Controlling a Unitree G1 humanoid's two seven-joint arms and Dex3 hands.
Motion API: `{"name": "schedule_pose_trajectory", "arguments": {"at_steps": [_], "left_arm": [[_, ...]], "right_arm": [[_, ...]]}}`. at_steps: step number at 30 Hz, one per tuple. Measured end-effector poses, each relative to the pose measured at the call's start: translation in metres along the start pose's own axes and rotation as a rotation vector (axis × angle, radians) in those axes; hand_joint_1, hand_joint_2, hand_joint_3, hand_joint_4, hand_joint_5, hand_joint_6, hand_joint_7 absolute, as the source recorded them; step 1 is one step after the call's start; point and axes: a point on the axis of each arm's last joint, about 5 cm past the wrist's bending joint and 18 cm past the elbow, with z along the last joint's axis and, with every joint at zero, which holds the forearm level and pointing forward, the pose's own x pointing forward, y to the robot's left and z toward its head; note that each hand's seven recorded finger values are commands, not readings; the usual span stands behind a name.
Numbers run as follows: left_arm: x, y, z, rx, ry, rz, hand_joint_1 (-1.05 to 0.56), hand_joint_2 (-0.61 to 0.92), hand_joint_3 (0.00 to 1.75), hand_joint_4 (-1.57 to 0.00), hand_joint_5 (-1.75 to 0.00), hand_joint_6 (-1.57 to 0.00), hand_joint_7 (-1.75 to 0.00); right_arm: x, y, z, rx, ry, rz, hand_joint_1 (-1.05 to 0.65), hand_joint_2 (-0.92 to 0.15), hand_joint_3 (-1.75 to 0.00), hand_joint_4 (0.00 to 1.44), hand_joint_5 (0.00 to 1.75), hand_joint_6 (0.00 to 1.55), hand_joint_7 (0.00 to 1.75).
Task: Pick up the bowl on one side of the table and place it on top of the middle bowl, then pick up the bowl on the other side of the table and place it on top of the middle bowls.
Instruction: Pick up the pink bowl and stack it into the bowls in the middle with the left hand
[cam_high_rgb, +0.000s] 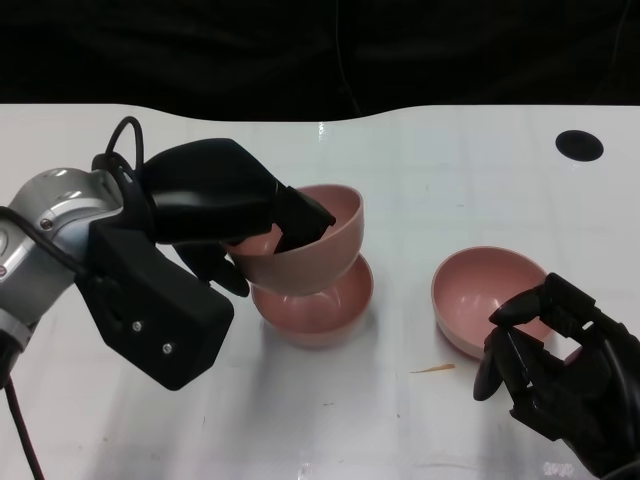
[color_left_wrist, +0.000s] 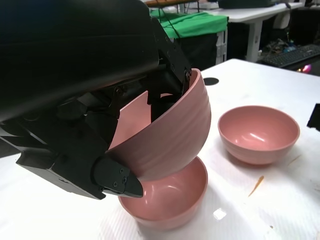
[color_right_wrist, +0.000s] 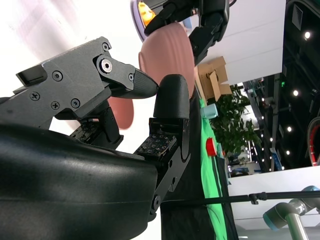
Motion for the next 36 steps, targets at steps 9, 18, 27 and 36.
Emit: {"name": "schedule_pose_trajectory", "arguments": {"at_steps": [9,18,27,36], "left_arm": [[0.005,-0.015,-0.003,0.009,0.017,-0.056,-0.06,0.9,0.07,-0.75,-1.75,-0.57,-1.75],[0.013,-0.019,-0.006,0.015,0.014,-0.087,-0.12,0.92,0.15,-0.76,-1.75,-0.59,-1.75],[0.019,-0.02,-0.006,0.028,0.01,-0.113,-0.14,0.92,0.23,-0.79,-1.75,-0.63,-1.75],[0.027,-0.014,-0.005,0.076,0.0,-0.136,-0.11,0.87,0.21,-0.79,-1.75,-0.62,-1.74]], "right_arm": [[-0.001,0.002,-0.001,0.004,0.003,0.007,-0.2,-0.66,-0.77,0.89,1.61,0.8,1.31],[0.0,0.005,-0.002,0.015,0.001,0.01,-0.18,-0.66,-0.78,0.86,1.66,0.78,1.32],[0.0,0.006,-0.003,0.008,0.001,0.01,-0.18,-0.66,-0.79,0.85,1.66,0.79,1.31],[0.001,0.008,-0.004,0.006,-0.001,0.008,-0.18,-0.65,-0.79,0.85,1.67,0.79,1.31]]}}
